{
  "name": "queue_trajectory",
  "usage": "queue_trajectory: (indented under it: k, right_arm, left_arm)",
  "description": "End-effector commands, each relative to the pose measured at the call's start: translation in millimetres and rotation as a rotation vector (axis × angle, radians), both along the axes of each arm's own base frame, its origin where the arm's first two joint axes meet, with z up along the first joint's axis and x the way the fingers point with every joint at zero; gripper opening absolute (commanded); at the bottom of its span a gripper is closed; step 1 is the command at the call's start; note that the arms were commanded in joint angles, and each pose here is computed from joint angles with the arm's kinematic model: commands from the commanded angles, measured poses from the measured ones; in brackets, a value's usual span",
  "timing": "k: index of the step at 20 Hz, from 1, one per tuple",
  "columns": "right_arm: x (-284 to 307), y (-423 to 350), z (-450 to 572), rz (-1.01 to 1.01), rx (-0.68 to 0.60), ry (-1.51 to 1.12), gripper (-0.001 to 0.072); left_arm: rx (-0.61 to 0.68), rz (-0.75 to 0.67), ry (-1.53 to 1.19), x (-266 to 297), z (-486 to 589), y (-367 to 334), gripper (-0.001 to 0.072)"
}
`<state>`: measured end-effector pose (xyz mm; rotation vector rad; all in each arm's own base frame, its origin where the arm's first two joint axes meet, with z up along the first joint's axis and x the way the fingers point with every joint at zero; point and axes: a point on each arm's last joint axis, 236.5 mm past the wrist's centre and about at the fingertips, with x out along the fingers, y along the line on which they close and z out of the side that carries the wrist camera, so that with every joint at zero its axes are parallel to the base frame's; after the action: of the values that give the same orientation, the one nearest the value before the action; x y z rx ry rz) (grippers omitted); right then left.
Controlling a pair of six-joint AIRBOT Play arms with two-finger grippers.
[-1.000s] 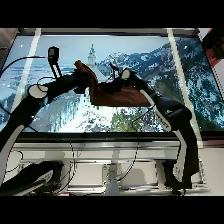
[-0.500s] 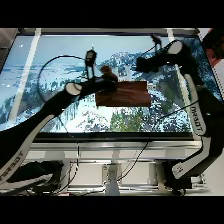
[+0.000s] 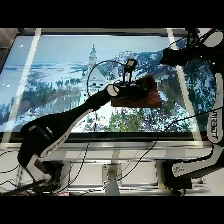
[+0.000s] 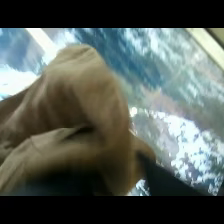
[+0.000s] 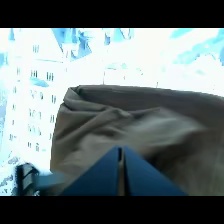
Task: Fold the clothes and pants, and hang the long-sleeved shirts on hangers.
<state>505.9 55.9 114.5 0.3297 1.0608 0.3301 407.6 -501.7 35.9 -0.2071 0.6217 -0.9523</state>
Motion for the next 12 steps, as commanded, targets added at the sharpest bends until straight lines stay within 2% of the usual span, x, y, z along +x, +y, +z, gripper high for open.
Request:
queue_trajectory:
  k: [1,8,10,12]
  right_arm:
    - [-1,-15,-3,-0.017,-0.045,0.003,0.0129]
    - [2,-63,-23,-0.075,-0.220,0.018,0.0121]
    - [-7,-81,-41,-0.089,-0.222,0.069,0.0010]
    - [-26,-103,-68,-0.076,-0.203,0.143,0.0009]
  left_arm:
    - [0.022,-0.060,0.041,-21,-25,-20,0.0578]
    - [-0.019,-0.051,-0.050,-13,32,-8,0.0578]
    - [-0.011,-0.030,-0.113,3,56,11,0.0578]
    - [-0.006,-0.020,-0.139,17,75,34,0.0578]
